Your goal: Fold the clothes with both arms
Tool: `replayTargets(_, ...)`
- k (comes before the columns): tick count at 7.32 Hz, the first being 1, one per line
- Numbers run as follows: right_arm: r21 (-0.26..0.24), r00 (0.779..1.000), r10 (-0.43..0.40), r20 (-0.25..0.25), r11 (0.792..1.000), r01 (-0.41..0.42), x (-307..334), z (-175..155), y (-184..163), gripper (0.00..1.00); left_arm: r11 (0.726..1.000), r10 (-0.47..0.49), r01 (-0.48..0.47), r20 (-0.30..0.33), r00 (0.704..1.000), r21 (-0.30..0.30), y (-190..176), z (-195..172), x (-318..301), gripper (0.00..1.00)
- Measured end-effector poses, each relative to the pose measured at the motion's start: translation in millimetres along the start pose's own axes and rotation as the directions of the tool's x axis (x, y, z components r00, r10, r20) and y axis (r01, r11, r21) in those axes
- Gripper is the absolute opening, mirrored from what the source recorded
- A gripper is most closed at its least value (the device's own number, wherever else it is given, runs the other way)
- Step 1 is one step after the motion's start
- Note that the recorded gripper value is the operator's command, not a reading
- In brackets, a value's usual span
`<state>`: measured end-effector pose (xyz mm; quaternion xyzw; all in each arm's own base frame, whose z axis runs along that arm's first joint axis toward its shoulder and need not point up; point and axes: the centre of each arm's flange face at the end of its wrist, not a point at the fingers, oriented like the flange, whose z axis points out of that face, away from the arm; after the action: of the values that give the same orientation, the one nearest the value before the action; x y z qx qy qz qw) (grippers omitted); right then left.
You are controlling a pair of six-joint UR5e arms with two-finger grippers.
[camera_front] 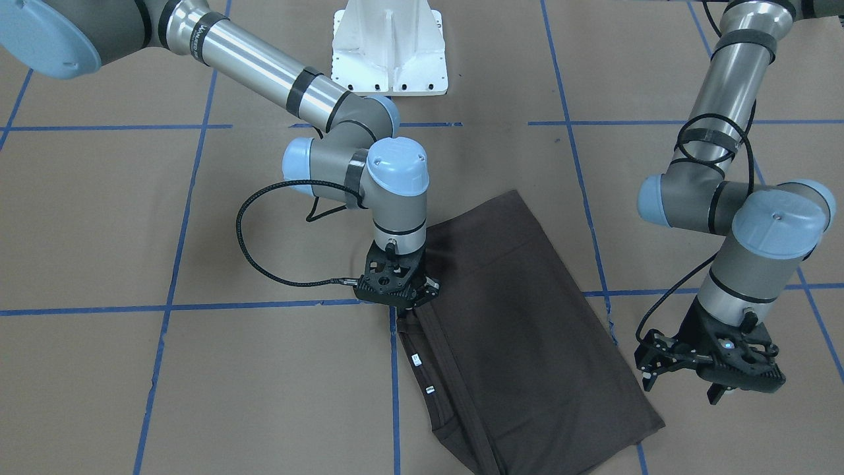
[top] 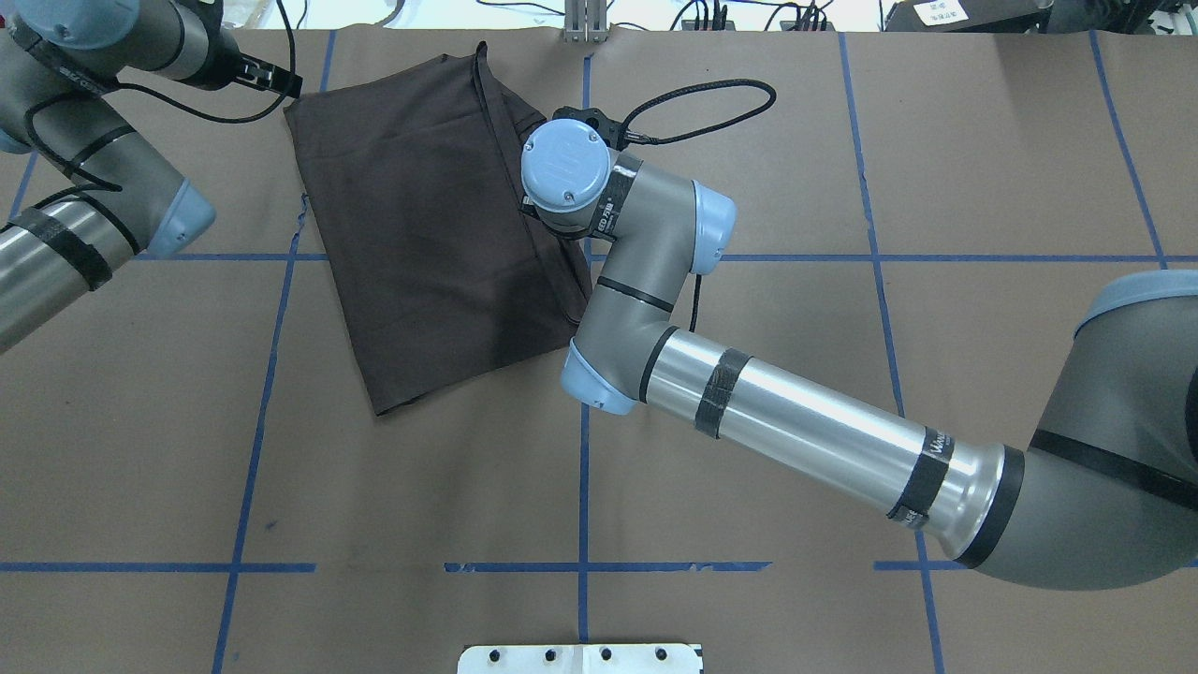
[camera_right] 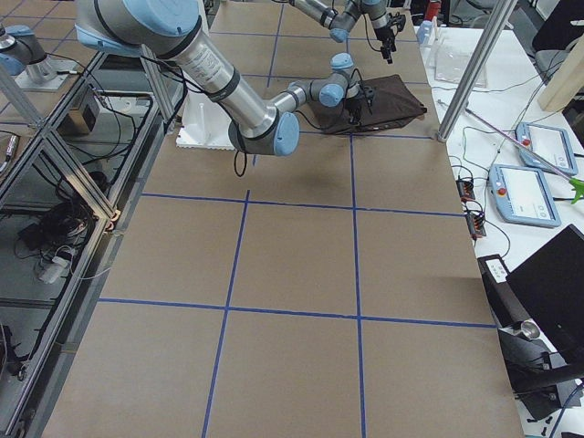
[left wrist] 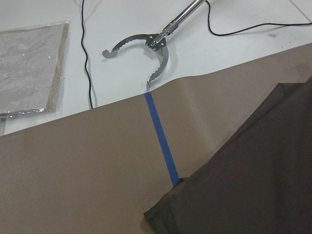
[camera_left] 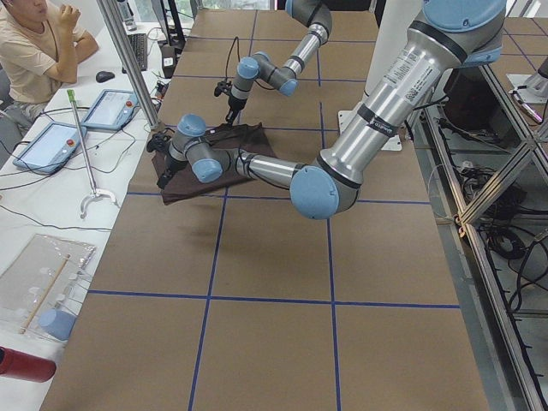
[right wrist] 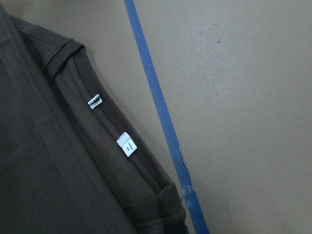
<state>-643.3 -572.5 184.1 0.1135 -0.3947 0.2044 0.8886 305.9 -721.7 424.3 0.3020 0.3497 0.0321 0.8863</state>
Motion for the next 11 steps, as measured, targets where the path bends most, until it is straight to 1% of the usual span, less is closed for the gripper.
replayTargets(1, -0.005, 1.0, 0.0, 0.004, 1.0, 0.0, 16.2, -13.3, 9.1, 0.0, 1.0, 0.0, 0.0, -0.002, 1.0, 0.001, -0.1, 0.0, 1.2, 1.0)
replayTargets(2, -0.004, 1.0, 0.002, 0.012, 1.0, -0.002, 44.9, -21.6, 28.9, 0.0, 1.0, 0.0, 0.0, -0.003, 1.0, 0.001, 0.2, 0.2, 2.8, 1.0)
replayTargets(4, 0.013, 0.999, -0.027, 0.045, 1.0, 0.026, 111.7, -46.5, 90.8, 0.0, 1.0, 0.002, -0.002, -0.008, 1.0, -0.001, 1.2, 1.2, 6.8, 1.0)
replayTargets(5, 0.007, 0.997, -0.045, 0.056, 0.999, 0.045, 149.7, -67.1, 113.0, 0.0, 1.0, 0.003, -0.003, -0.011, 1.0, -0.001, 1.5, 1.6, 9.3, 1.0)
replayTargets(6, 0.001, 0.997, -0.06, 0.058, 0.998, 0.06, 185.0, -84.7, 127.3, 0.0, 1.0, 0.005, -0.005, -0.014, 1.0, -0.002, 2.0, 1.9, 11.8, 1.0)
replayTargets(7, 0.002, 0.996, -0.071, 0.048, 0.997, 0.071, 211.9, -92.9, 134.8, 0.0, 1.0, 0.006, -0.006, -0.017, 1.0, -0.001, 2.0, 1.5, 14.2, 1.0)
replayTargets(8, 0.002, 0.996, -0.078, 0.036, 0.997, 0.078, 230.2, -95.4, 139.3, 0.66, 1.0, 0.009, -0.009, -0.021, 1.0, 0.001, 2.1, 0.9, 17.0, 1.0)
replayTargets(9, 0.003, 0.996, -0.085, 0.028, 0.996, 0.085, 239.7, -95.8, 143.6, 1.0, 1.0, 0.011, -0.011, -0.024, 1.0, 0.0, 3.2, 1.3, 19.7, 1.0)
replayTargets(11, 0.018, 0.994, -0.109, 0.021, 0.994, 0.108, 243.9, -95.4, 153.1, 1.0, 1.0, 0.013, -0.013, -0.026, 1.0, -0.002, 4.4, 2.0, 21.6, 1.0)
